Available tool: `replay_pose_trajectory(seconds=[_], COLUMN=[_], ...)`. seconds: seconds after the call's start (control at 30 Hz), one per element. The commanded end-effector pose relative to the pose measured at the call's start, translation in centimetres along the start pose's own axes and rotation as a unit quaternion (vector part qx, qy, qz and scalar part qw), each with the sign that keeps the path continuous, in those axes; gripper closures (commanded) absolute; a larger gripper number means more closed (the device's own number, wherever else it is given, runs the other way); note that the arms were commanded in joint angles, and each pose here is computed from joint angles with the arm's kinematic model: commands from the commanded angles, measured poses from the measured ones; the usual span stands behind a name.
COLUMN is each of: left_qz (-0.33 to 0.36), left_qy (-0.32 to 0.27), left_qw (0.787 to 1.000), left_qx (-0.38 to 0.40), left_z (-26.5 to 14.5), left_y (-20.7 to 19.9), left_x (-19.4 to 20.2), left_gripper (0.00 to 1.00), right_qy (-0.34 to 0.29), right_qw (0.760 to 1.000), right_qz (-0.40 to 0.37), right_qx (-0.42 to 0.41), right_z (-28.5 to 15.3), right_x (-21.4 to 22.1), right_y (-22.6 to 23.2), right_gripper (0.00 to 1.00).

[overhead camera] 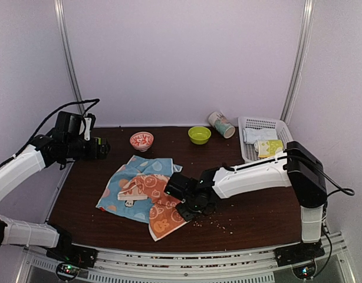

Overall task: Roll the towels
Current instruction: Move the towel to the center of the board.

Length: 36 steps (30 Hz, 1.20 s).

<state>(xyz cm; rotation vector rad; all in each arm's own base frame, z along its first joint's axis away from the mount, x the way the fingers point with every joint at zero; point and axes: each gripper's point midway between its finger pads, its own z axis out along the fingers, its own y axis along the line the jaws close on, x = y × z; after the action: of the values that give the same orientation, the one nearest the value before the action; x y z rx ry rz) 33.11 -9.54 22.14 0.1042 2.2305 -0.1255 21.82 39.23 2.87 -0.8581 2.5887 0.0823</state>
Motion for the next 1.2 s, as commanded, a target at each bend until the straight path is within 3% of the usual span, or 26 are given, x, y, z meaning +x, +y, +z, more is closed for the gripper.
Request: replay_pose_trajectory(seconds=[0.0,0.13,0.3,0.33,0.37,0.43,0.5,0.93,1.03,1.17], left_qz=[0.004,0.004,0.004,0.004,0.004,0.004,0.004,0.012,0.069,0.15], left_qy=[-0.029,-0.031,-0.03,-0.032,-0.031,-0.033,-0.031,-0.019,-0.007,0.043], left_qw=[1.0,1.0,1.0,0.999,0.999,0.999,0.999,0.999,0.995,0.974], left_qx=[0.0,-0.001,0.003,0.004,0.004,0.004,0.003,0.024,0.074,0.164], left_z=[-0.9,-1.0,-1.0,-1.1,-1.1,-1.2,-1.1,-0.7,-1.1,-1.7], left_y=[-0.1,-0.1,-0.3,-0.3,-0.3,-0.2,-0.2,-1.3,-5.7,-14.5], left_x=[-1.8,-1.9,-2.0,-2.0,-1.9,-2.0,-1.9,-1.4,-0.3,4.8], left_gripper=[0.04,0.04,0.04,0.04,0.04,0.04,0.04,0.05,0.05,0.12], right_qy=[-0.069,-0.167,-0.136,-0.12,-0.107,-0.101,-0.107,-0.07,-0.072,-0.103], right_qw=[0.997,0.98,0.977,0.977,0.978,0.98,0.981,0.987,0.986,0.976], right_qz=[0.007,0.047,0.162,0.173,0.177,0.168,0.162,0.139,0.15,0.194], right_qx=[-0.036,-0.097,-0.009,0.011,0.023,0.029,0.015,-0.034,-0.028,0.002], right_z=[-5.0,-12.6,-11.7,-10.9,-10.4,-10.4,-10.8,-8.2,-8.4,-9.3], right_x=[-4.2,-8.6,-7.2,-6.1,-5.2,-4.3,-3.8,0.9,1.9,3.0], right_y=[0.4,-1.1,-12.9,-14.8,-15.9,-16.7,-16.1,-11.6,-11.9,-14.4], right_gripper=[0.99,1.0,1.0,0.9,0.69,0.44,0.35,0.4,0.41,0.41])
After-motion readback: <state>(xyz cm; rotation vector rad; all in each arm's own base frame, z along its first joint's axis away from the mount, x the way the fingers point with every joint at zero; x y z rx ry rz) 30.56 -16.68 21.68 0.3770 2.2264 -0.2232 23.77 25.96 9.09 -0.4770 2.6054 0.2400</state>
